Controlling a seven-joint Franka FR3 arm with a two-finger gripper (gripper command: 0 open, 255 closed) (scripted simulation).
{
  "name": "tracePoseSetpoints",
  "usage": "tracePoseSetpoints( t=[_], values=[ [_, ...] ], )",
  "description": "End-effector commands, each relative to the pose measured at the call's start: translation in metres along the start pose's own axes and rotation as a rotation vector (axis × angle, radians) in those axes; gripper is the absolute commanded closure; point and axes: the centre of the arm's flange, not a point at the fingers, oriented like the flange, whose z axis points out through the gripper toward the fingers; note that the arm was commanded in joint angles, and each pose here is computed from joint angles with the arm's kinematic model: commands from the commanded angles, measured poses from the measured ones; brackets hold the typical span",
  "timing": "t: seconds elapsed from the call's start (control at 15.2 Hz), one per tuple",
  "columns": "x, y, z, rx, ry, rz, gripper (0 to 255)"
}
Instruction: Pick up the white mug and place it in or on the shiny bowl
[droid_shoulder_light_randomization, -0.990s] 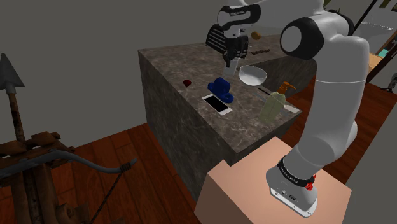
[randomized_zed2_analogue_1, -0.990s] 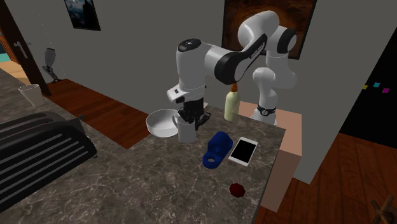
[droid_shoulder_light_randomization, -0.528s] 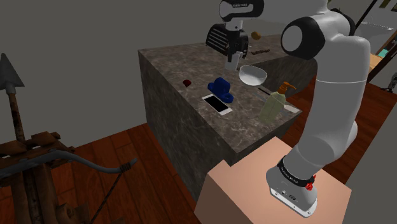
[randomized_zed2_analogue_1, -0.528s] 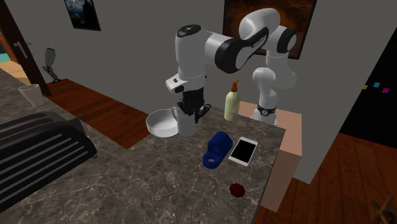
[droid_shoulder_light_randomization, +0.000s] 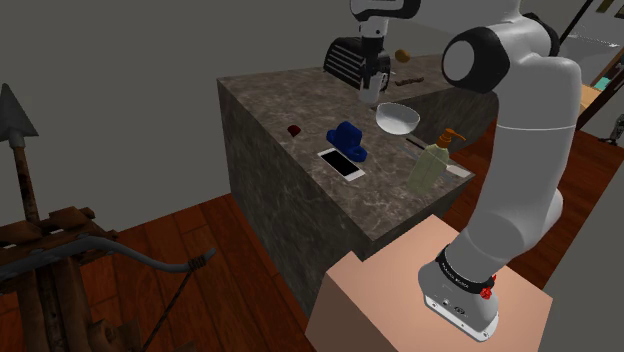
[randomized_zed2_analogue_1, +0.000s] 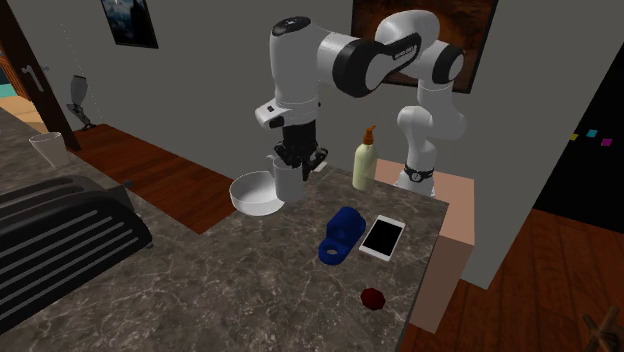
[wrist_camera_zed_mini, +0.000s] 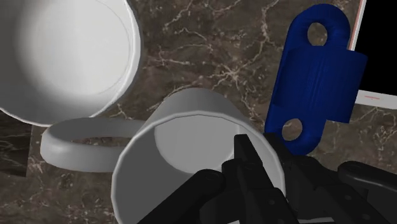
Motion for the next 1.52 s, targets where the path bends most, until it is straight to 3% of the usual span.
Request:
tracePoseSetpoints(
  t=[0.0, 0.92, 1.45],
  values=[
    [-0.014, 0.021, -0.002, 0.000, 0.000, 0.000, 255],
    [-0.110, 0.183, -0.002, 0.000, 0.000, 0.000, 255],
    [-0.103, 0.182, 0.039, 0.000, 0.000, 0.000, 255]
  ],
)
